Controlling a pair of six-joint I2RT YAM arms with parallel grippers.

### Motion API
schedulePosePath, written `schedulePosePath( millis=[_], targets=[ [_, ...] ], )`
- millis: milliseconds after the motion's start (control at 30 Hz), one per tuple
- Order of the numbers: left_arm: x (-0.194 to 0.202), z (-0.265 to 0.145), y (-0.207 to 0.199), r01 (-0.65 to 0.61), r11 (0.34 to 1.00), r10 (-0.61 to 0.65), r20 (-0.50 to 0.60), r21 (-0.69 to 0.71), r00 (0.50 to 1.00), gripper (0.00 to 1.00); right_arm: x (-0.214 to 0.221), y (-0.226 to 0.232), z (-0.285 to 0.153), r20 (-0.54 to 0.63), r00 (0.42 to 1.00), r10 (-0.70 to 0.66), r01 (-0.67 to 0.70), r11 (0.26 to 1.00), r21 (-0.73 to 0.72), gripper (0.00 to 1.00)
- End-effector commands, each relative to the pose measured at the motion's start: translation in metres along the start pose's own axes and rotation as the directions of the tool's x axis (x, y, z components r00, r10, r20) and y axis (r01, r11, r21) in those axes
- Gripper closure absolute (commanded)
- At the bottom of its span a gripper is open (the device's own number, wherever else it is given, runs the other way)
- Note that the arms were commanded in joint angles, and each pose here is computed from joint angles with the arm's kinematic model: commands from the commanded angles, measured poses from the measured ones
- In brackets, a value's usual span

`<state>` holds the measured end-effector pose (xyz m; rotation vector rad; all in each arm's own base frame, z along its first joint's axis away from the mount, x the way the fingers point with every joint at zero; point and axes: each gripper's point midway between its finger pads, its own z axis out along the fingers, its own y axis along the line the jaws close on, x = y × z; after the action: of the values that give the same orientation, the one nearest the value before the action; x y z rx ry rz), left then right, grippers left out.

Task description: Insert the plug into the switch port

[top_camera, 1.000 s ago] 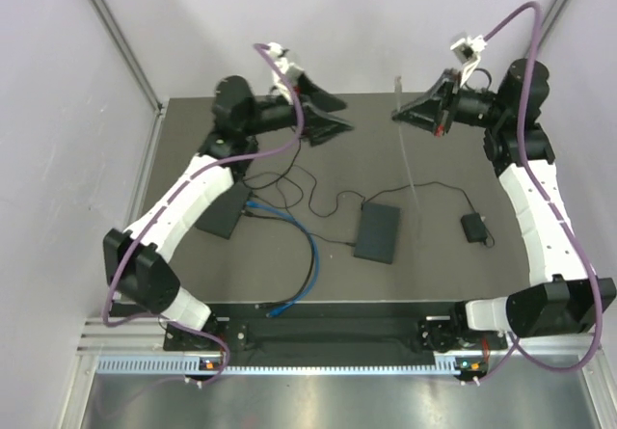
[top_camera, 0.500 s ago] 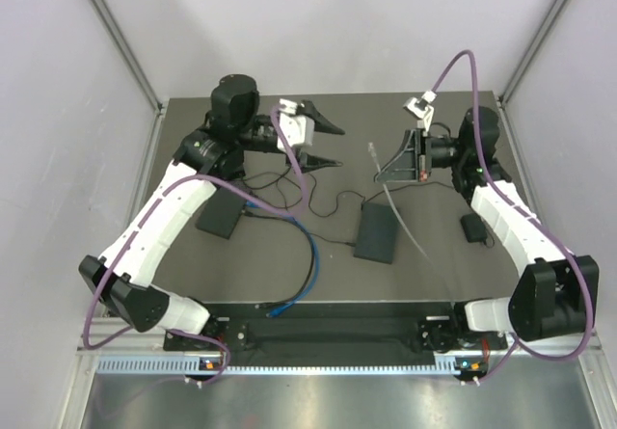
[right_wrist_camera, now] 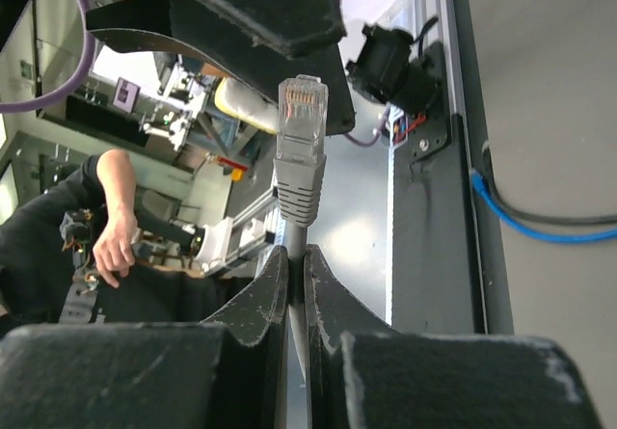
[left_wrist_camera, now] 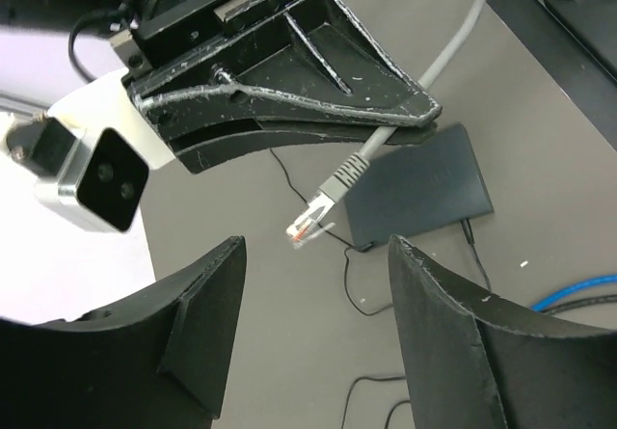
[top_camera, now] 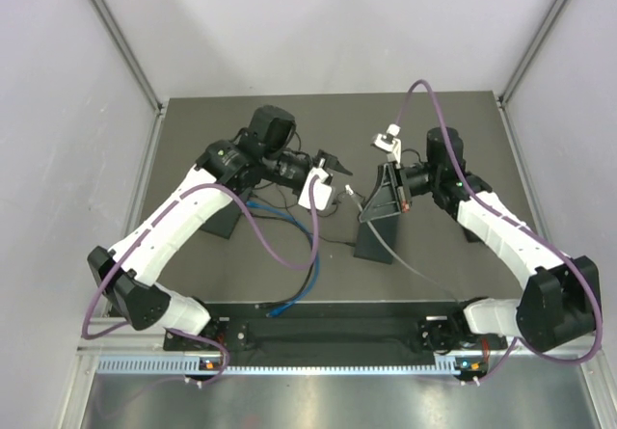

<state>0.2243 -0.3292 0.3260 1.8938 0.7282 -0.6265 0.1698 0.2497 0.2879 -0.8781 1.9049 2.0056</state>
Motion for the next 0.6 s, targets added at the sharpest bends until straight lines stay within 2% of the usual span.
schedulePosePath(
  millis=[0, 33, 67, 200, 300, 533, 567],
  targets=[
    [-0.011, -0.004, -0.008, -0.093, 0.996, 0.093, 0.001, 0.011, 0.996, 0.36, 0.009, 0.001, 0.005, -0.039, 0.999, -0.033, 0.033, 0.999, 0.004, 1.0],
    [-0.011, -0.004, -0.009, -0.113, 0.993, 0.113, -0.001, 0.017, 0.994, 0.36, 0.005, 0.0, 0.007, -0.04, 0.996, -0.082, 0.082, 0.997, 0.013, 1.0],
    [-0.01, -0.001, -0.014, -0.119, 0.992, 0.12, -0.007, 0.03, 0.993, 0.36, 0.009, -0.001, 0.008, -0.052, 0.998, -0.036, 0.037, 0.999, 0.022, 1.0],
    [-0.009, 0.007, -0.022, -0.142, 0.988, 0.143, -0.019, 0.058, 0.99, 0.36, 0.007, -0.005, 0.011, -0.068, 0.996, -0.051, 0.054, 0.997, 0.048, 1.0],
    [-0.009, 0.013, -0.026, -0.153, 0.985, 0.156, -0.039, 0.074, 0.987, 0.43, 0.007, -0.008, 0.012, -0.084, 0.994, -0.063, 0.069, 0.995, 0.07, 1.0],
    [0.009, 0.027, -0.034, -0.145, 0.982, 0.161, -0.135, 0.124, 0.978, 0.79, 0.01, -0.007, 0.014, -0.099, 0.991, -0.087, 0.096, 0.991, 0.09, 1.0],
    [0.009, 0.027, -0.035, -0.14, 0.981, 0.158, -0.138, 0.131, 0.978, 0.92, 0.009, -0.005, 0.014, -0.099, 0.99, -0.096, 0.105, 0.99, 0.091, 1.0]
  ],
)
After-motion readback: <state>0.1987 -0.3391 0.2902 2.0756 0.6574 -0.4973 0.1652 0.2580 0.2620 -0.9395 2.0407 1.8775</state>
